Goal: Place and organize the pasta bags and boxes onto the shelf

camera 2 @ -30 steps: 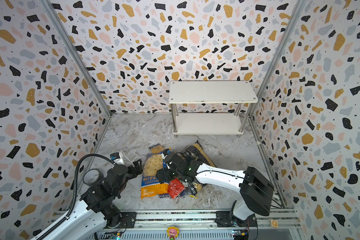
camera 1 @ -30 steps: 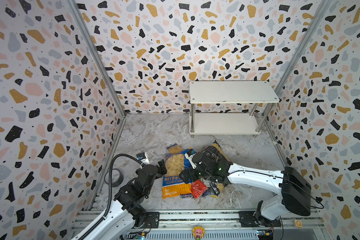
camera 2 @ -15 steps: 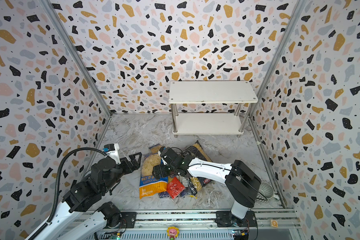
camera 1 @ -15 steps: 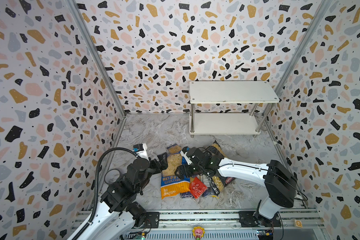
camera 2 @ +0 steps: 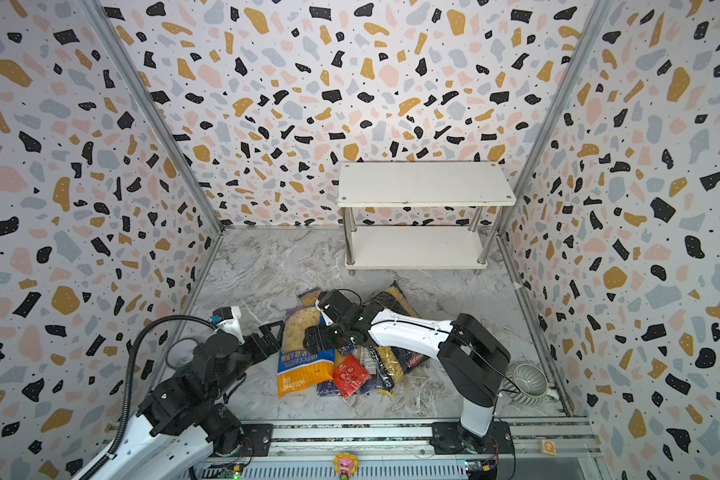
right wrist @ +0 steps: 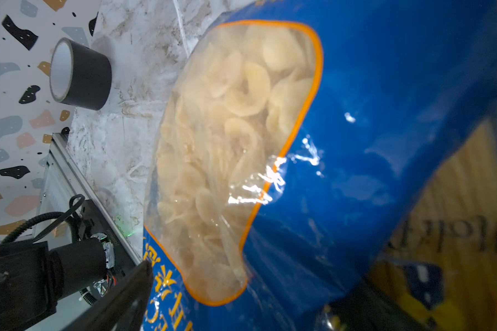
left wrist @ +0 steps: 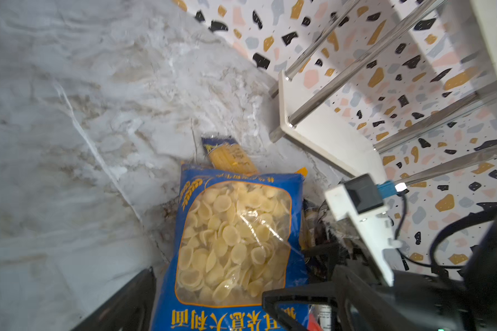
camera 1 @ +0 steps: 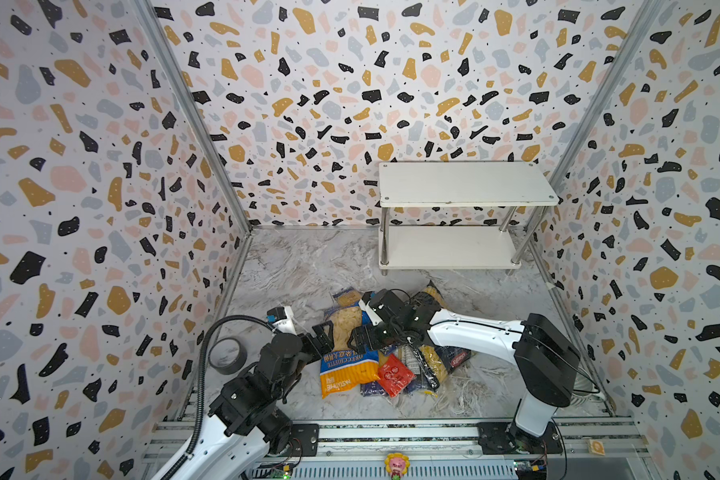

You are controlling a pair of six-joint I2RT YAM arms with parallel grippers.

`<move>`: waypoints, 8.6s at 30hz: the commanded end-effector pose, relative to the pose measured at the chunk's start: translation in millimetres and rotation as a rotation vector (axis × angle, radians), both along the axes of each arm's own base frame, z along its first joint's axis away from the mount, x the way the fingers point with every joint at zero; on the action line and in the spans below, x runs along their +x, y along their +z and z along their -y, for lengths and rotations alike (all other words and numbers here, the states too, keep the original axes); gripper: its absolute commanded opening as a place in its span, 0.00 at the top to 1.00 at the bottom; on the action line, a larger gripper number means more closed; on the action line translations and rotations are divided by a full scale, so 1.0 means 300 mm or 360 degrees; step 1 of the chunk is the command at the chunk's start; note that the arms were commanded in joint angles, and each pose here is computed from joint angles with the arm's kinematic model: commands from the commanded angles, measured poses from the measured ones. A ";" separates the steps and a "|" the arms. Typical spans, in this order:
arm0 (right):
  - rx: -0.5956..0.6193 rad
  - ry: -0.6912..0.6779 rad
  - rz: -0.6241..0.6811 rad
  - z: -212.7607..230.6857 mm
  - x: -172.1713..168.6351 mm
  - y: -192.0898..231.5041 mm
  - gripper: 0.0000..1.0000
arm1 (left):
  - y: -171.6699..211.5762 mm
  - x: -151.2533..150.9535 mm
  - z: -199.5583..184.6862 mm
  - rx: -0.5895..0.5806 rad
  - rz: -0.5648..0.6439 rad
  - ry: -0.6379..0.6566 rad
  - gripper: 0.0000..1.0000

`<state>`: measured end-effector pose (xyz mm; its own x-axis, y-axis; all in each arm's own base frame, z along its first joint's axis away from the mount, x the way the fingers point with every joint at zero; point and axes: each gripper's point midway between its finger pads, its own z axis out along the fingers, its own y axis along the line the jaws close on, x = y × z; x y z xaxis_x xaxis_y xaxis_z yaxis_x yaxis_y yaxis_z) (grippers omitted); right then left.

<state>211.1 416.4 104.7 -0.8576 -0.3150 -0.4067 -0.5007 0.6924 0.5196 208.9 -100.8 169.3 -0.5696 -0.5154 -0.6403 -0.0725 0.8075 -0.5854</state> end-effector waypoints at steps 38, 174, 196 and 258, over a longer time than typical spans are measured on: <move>0.0161 0.0253 -0.0257 -0.129 0.041 -0.121 0.01 | -0.413 -0.068 -0.004 -0.0592 -0.0294 0.0272 0.56; 0.1016 0.0468 0.0009 0.041 0.091 0.536 0.85 | 0.204 0.248 0.062 0.0182 0.0076 -0.0204 0.01; 0.1045 0.0267 0.0828 0.321 0.328 1.253 0.85 | 0.705 0.374 0.184 0.0222 0.0451 -0.0443 0.01; 0.0878 -0.1470 0.1570 0.680 1.052 1.381 0.64 | 0.559 0.388 0.185 0.0226 0.0419 -0.0429 0.00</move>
<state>553.0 238.7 433.4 -0.1091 0.4769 -0.8722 -0.2194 0.8442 0.4891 324.2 -157.4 331.4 -0.5120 -0.2690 -0.8158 0.2717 0.8503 -0.4508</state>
